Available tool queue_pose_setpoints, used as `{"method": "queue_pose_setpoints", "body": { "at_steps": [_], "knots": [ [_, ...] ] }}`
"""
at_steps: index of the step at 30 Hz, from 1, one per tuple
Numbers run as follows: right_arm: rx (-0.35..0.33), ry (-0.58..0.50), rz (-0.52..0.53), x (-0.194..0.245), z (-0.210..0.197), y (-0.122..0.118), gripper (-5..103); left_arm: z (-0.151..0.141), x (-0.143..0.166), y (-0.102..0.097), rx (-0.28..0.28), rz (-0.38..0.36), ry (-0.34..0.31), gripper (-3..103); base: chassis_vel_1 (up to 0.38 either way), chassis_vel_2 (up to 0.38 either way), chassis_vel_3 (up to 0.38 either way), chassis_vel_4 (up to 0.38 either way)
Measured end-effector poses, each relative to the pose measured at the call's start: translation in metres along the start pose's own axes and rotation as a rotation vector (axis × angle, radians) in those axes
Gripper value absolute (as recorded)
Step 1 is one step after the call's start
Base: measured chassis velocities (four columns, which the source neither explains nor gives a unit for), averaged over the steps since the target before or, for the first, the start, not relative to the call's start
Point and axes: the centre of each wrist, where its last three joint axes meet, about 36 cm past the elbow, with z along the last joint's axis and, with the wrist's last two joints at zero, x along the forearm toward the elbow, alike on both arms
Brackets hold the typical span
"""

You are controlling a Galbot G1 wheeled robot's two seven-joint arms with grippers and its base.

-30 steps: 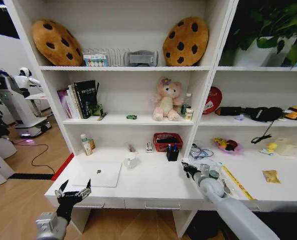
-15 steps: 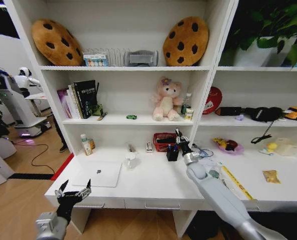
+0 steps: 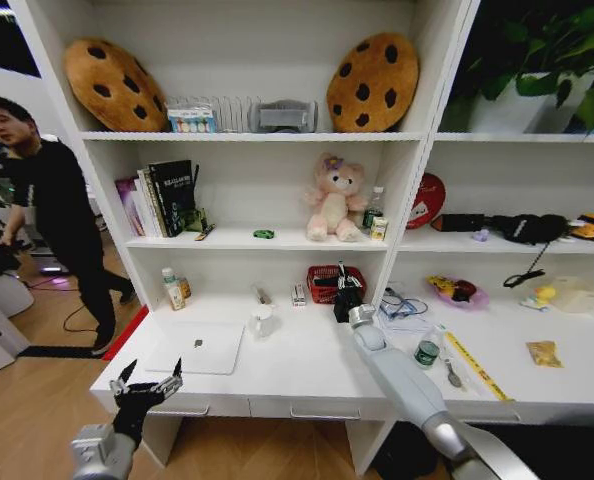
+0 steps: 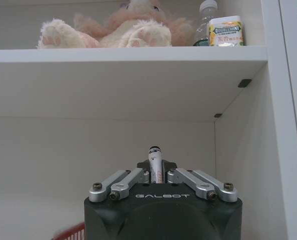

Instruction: Organize the objects on the table.

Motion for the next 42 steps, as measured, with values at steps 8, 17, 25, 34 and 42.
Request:
{"method": "queue_pose_setpoints", "body": {
  "at_steps": [8, 17, 25, 34, 42],
  "knots": [
    [-0.017, 0.053, 0.021, 0.007, 0.012, -0.012, 10, 0.000, 0.000, 0.000, 0.000, 0.000, 0.000, 100, 0.000, 0.000, 0.000, 0.000],
    [-0.045, 0.078, 0.026, 0.008, 0.005, -0.012, 44, 0.000, 0.000, 0.000, 0.000, 0.000, 0.000, 100, 0.000, 0.000, 0.000, 0.000],
    [-0.037, 0.028, 0.005, 0.012, -0.027, -0.032, 71, 0.000, 0.000, 0.000, 0.000, 0.000, 0.000, 100, 0.000, 0.000, 0.000, 0.000],
    [-0.038, 0.136, -0.044, 0.076, -0.080, -0.029, 99, 0.000, 0.000, 0.000, 0.000, 0.000, 0.000, 100, 0.000, 0.000, 0.000, 0.000],
    [-0.150, 0.373, 0.030, 0.160, -0.162, -0.002, 100, 0.000, 0.000, 0.000, 0.000, 0.000, 0.000, 100, 0.000, 0.000, 0.000, 0.000]
  ]
}}
